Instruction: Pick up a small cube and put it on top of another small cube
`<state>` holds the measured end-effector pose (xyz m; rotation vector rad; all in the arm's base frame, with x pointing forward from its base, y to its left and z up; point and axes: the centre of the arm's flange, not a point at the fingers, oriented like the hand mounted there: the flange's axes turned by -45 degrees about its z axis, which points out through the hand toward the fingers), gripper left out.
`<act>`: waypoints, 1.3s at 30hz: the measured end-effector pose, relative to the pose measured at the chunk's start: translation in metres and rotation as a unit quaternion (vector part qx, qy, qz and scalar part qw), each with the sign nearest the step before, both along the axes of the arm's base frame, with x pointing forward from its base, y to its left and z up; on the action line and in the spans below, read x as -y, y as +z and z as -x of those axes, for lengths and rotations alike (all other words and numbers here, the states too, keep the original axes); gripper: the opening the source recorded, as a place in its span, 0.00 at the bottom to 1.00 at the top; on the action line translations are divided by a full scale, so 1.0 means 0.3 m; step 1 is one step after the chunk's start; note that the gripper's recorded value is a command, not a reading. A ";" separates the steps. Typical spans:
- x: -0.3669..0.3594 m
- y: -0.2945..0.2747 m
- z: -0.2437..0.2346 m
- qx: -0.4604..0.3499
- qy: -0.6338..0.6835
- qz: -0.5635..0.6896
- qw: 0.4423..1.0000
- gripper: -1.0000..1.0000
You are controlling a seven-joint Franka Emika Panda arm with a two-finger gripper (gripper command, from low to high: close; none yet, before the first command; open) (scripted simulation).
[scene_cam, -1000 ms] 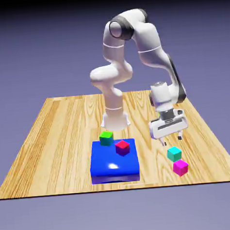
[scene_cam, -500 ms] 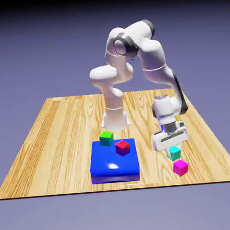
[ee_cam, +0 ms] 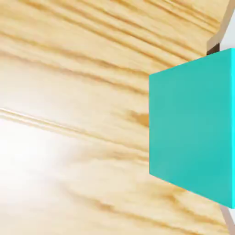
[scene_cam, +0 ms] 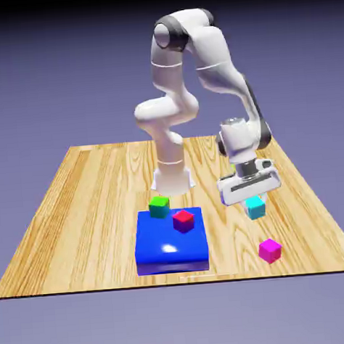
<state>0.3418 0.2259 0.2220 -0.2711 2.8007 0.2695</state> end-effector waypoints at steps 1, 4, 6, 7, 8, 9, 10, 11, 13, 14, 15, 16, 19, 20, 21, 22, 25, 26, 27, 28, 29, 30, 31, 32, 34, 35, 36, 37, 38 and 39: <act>0.012 0.012 -0.006 -0.006 -0.013 -0.003 1.000 0.00; 0.049 0.046 -0.022 -0.024 -0.053 -0.009 0.998 0.00; 0.072 0.068 -0.028 -0.035 -0.079 -0.012 0.996 0.00; 0.085 0.079 -0.030 -0.040 -0.092 -0.012 0.995 0.00; 0.098 0.090 -0.032 -0.046 -0.106 -0.012 0.993 0.00; 0.110 0.100 -0.033 -0.051 -0.120 -0.012 0.991 0.00; 0.123 0.111 -0.033 -0.056 -0.133 -0.012 0.989 0.00; 0.135 0.121 -0.033 -0.061 -0.147 -0.011 0.987 0.00; 0.164 0.140 -0.032 -0.069 -0.176 -0.008 0.982 0.00; 0.179 0.150 -0.031 -0.073 -0.191 -0.006 0.979 0.00; 0.195 0.159 -0.030 -0.077 -0.206 -0.004 0.975 0.00; 0.211 0.168 -0.029 -0.081 -0.222 -0.001 0.972 0.00; 0.260 0.194 -0.022 -0.089 -0.270 0.007 0.959 0.00; 0.278 0.203 -0.019 -0.091 -0.286 0.010 0.954 0.00; 0.295 0.211 -0.015 -0.092 -0.303 0.013 0.949 0.00; 0.313 0.219 -0.011 -0.093 -0.319 0.017 0.943 0.00; 0.368 0.241 0.002 -0.094 -0.370 0.028 0.924 0.00; 0.386 0.248 0.007 -0.094 -0.387 0.032 0.917 0.00; 0.405 0.255 0.012 -0.092 -0.405 0.035 0.909 0.00; 0.425 0.262 0.018 -0.091 -0.422 0.039 0.901 0.00; 0.444 0.269 0.024 -0.089 -0.440 0.043 0.893 0.00; 0.463 0.275 0.030 -0.086 -0.457 0.047 0.884 0.00; 0.483 0.282 0.037 -0.084 -0.475 0.051 0.875 0.00; 0.503 0.288 0.044 -0.080 -0.492 0.054 0.865 0.00; 0.543 0.300 0.058 -0.072 -0.527 0.061 0.845 0.00; 0.564 0.306 0.066 -0.067 -0.545 0.065 0.834 0.00; 0.584 0.311 0.074 -0.062 -0.562 0.068 0.822 0.00; 0.605 0.317 0.082 -0.056 -0.579 0.071 0.810 0.00; 0.625 0.322 0.090 -0.049 -0.596 0.073 0.798 0.00; 0.646 0.328 0.099 -0.043 -0.613 0.076 0.785 0.00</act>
